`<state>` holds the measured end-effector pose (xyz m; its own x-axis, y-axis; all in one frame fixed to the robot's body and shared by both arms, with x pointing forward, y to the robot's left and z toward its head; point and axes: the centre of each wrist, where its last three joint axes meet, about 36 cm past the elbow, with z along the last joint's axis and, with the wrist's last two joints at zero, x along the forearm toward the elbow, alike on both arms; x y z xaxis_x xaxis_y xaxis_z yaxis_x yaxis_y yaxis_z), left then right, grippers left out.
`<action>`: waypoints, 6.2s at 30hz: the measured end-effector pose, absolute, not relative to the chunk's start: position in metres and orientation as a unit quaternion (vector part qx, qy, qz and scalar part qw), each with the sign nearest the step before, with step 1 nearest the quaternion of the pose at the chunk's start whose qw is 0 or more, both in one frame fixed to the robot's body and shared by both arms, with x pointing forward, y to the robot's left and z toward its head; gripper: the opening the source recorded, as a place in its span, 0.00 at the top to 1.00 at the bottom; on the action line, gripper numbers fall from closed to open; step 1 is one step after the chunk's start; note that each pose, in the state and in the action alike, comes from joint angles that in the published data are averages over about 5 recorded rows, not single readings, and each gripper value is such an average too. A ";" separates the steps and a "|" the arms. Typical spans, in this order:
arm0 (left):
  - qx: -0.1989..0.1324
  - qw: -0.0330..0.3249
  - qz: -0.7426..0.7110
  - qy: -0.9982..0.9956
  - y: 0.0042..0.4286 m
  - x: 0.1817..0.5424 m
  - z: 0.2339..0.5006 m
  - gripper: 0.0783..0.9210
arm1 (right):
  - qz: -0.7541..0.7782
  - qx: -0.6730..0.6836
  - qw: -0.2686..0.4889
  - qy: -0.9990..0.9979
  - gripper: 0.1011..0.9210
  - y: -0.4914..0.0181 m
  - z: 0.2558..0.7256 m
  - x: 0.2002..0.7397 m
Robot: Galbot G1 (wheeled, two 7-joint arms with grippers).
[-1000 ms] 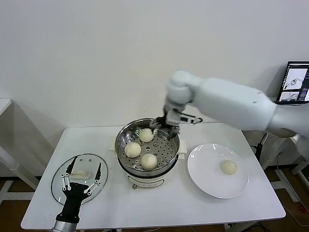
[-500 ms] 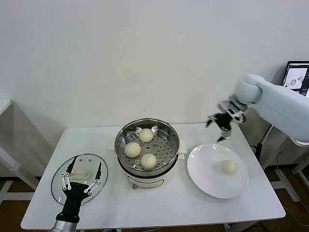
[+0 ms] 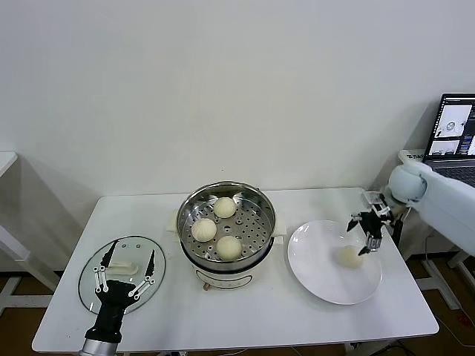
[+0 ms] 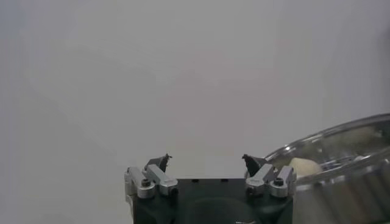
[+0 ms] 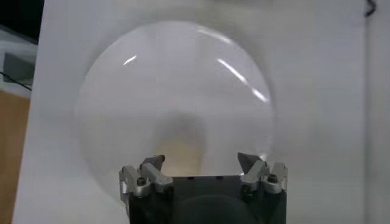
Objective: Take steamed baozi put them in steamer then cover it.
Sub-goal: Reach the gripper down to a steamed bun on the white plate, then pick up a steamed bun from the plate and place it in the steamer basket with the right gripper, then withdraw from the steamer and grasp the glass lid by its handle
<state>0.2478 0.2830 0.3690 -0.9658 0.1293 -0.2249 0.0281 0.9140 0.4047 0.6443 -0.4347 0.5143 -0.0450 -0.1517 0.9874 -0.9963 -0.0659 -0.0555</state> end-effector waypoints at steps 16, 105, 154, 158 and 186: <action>0.039 0.125 0.211 0.969 0.284 0.246 0.368 0.12 | 0.492 0.523 0.441 -0.539 0.13 -0.437 0.468 0.638; 0.026 0.147 0.205 0.967 0.286 0.257 0.376 0.12 | 0.602 0.628 0.329 -0.367 0.13 -0.067 0.611 0.699; -0.048 0.115 0.403 0.907 0.313 0.292 0.380 0.12 | 0.226 0.246 -0.137 -0.933 0.12 -0.305 0.499 0.585; -0.036 0.113 0.449 0.885 0.325 0.294 0.370 0.12 | 0.184 0.184 -0.137 -0.956 0.12 -0.324 0.457 0.560; 0.070 0.053 0.677 0.730 0.433 0.268 0.258 0.12 | 0.070 0.007 -0.079 -0.994 0.12 -0.310 0.285 0.422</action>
